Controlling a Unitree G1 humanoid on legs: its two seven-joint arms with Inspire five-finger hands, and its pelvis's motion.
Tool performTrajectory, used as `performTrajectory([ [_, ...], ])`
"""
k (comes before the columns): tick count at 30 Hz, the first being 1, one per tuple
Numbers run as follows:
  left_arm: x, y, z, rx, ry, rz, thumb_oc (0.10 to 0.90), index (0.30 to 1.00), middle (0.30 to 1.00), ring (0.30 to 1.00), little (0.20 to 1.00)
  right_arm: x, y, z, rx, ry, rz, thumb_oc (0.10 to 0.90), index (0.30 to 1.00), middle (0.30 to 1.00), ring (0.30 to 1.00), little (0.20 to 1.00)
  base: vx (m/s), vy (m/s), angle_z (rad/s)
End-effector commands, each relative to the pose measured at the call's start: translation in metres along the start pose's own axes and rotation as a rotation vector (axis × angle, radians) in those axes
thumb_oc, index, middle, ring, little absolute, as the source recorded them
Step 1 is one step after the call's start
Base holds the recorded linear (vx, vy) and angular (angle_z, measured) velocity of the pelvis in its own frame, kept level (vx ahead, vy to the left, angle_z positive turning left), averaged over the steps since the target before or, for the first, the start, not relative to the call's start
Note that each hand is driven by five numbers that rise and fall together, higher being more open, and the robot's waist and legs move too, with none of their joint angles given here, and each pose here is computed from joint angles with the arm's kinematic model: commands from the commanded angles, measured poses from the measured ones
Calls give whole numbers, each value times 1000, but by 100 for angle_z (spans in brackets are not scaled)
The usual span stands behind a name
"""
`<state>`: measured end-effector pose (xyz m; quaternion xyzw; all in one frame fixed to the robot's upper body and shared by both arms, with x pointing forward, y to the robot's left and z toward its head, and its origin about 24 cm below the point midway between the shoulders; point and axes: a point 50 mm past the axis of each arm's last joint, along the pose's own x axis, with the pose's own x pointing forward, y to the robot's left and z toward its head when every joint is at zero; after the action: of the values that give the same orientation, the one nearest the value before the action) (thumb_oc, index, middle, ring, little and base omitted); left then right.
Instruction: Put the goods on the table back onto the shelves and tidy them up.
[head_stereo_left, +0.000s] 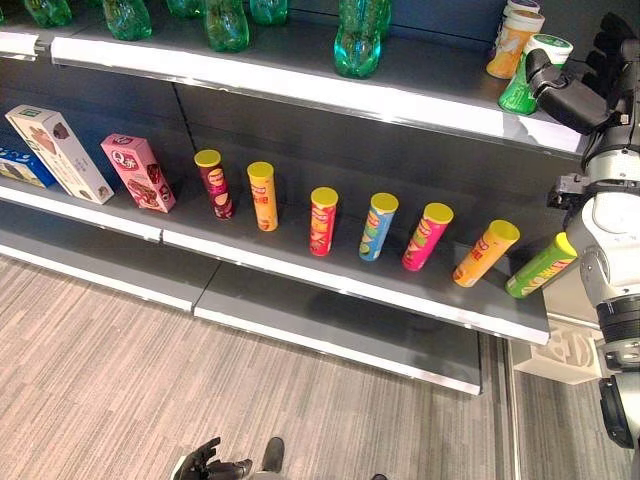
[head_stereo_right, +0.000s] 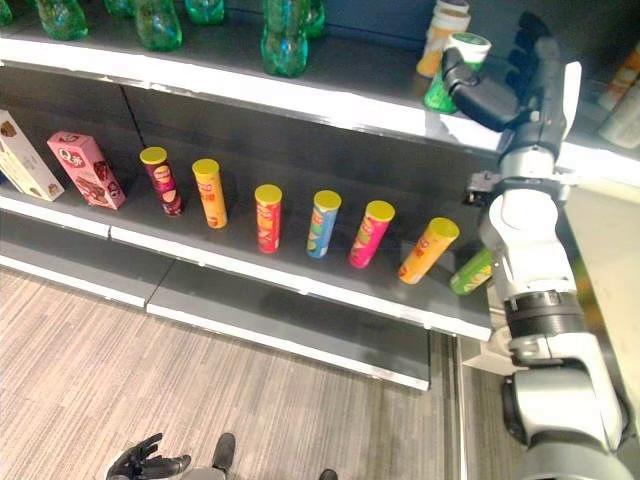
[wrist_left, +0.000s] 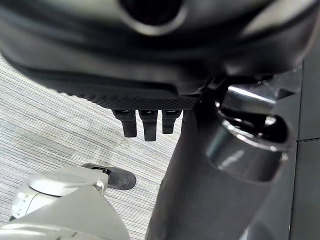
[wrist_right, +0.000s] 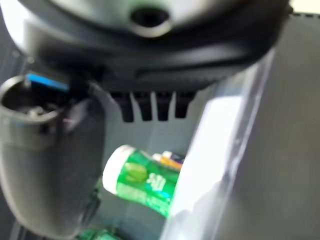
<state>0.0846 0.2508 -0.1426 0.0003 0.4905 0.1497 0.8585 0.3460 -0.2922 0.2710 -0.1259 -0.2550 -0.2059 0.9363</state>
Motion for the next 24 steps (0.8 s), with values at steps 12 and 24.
performTrajectory([
  [12, 3, 7, 19, 41, -67, 33, 800, 900, 900, 900, 900, 21, 18, 63, 147, -214, 16, 800, 900, 900, 900, 900, 0, 0, 0],
  [24, 5, 10, 22, 48, -69, 48, 800, 900, 900, 900, 900, 25, 46, 62, 56, -186, 75, 800, 900, 900, 900, 900, 0, 0, 0],
])
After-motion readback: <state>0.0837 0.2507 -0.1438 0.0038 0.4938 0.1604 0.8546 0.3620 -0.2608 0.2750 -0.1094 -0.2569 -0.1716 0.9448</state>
